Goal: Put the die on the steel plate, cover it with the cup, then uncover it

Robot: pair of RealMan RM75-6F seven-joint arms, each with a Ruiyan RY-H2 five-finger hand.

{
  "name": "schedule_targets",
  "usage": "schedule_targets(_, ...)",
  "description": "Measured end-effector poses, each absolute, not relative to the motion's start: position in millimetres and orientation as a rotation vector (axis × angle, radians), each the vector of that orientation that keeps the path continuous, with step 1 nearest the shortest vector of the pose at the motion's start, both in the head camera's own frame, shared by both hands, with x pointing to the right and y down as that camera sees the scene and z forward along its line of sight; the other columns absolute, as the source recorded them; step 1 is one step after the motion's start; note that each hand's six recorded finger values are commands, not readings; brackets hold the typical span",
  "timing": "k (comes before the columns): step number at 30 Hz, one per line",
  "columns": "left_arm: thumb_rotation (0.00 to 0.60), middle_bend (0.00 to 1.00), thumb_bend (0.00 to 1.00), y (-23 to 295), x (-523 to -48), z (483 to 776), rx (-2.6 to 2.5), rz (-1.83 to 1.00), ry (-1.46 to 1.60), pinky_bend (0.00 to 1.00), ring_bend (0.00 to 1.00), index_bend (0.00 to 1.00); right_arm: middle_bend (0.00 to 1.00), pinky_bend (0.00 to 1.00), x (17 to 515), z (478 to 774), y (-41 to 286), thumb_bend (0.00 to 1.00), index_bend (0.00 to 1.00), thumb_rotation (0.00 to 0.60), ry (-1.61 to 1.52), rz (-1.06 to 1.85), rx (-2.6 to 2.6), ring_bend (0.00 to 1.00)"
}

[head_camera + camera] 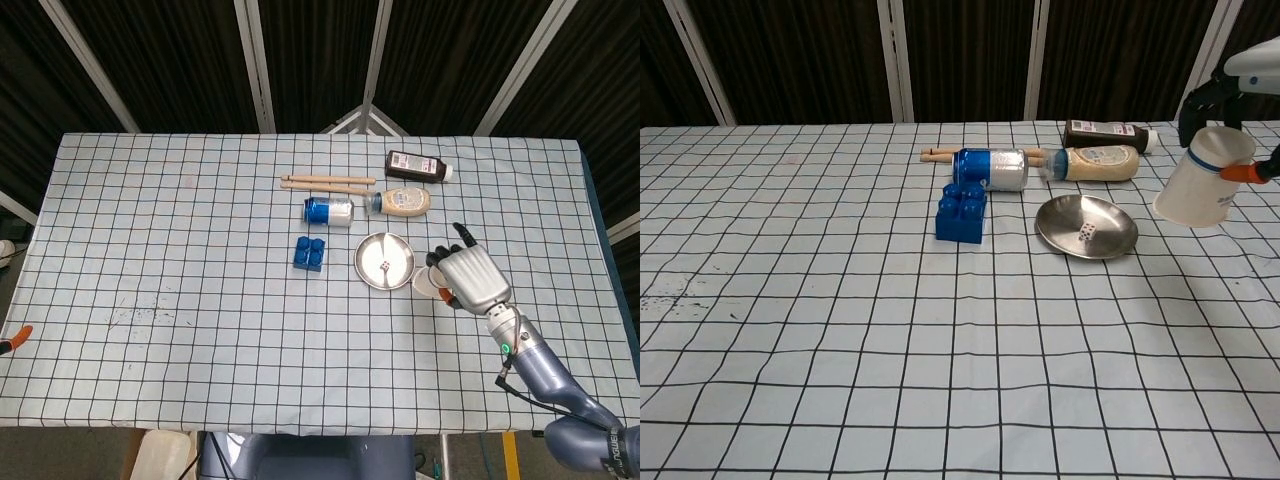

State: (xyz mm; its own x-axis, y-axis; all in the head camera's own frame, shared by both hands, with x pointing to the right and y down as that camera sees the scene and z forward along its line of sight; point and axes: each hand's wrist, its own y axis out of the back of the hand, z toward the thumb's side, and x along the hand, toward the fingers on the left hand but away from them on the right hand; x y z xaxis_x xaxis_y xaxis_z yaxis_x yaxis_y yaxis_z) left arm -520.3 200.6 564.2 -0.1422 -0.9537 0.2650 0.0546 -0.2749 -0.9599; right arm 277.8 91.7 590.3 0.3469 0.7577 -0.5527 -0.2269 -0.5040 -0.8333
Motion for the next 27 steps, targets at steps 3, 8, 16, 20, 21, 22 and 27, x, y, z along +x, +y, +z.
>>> schedule_targets(3,0.6,0.0,0.17,201.3,-521.5,563.8,-1.279,-1.55,1.109,0.04,0.0,0.16,0.4,0.08,287.0,594.3,89.7,0.46,0.48,0.6,-0.479,1.344,-1.656,0.43)
schedule_targets(8,0.6,0.0,0.17,201.4,-523.3,563.8,-1.27,-1.562,1.113,0.04,0.0,0.16,0.4,0.08,302.6,605.6,88.4,0.46,0.48,0.6,-0.482,1.381,-1.646,0.43)
schedule_targets(16,0.6,0.0,0.17,203.3,-519.2,564.3,-1.261,-1.563,1.088,0.04,0.0,0.16,0.4,0.08,318.3,630.7,84.3,0.46,0.48,0.6,-0.458,1.412,-1.619,0.43)
schedule_targets(20,0.6,0.0,0.17,203.2,-519.1,563.2,-1.249,-1.562,1.09,0.04,0.0,0.16,0.4,0.08,327.6,647.3,83.6,0.46,0.48,0.6,-0.455,1.445,-1.636,0.43)
schedule_targets(21,0.6,0.0,0.17,203.1,-519.1,563.5,-1.247,-1.563,1.09,0.04,0.0,0.16,0.4,0.08,329.8,651.6,83.3,0.46,0.48,0.6,-0.458,1.452,-1.644,0.43)
schedule_targets(22,0.6,0.0,0.17,203.0,-519.0,564.0,-1.247,-1.565,1.088,0.04,0.0,0.16,0.4,0.08,331.0,654.4,83.1,0.46,0.48,0.6,-0.462,1.455,-1.65,0.43)
schedule_targets(27,0.6,0.0,0.17,202.8,-517.2,568.0,-1.249,-1.573,1.07,0.04,0.0,0.16,0.4,0.08,329.9,663.1,82.5,0.46,0.48,0.6,-0.476,1.443,-1.68,0.43)
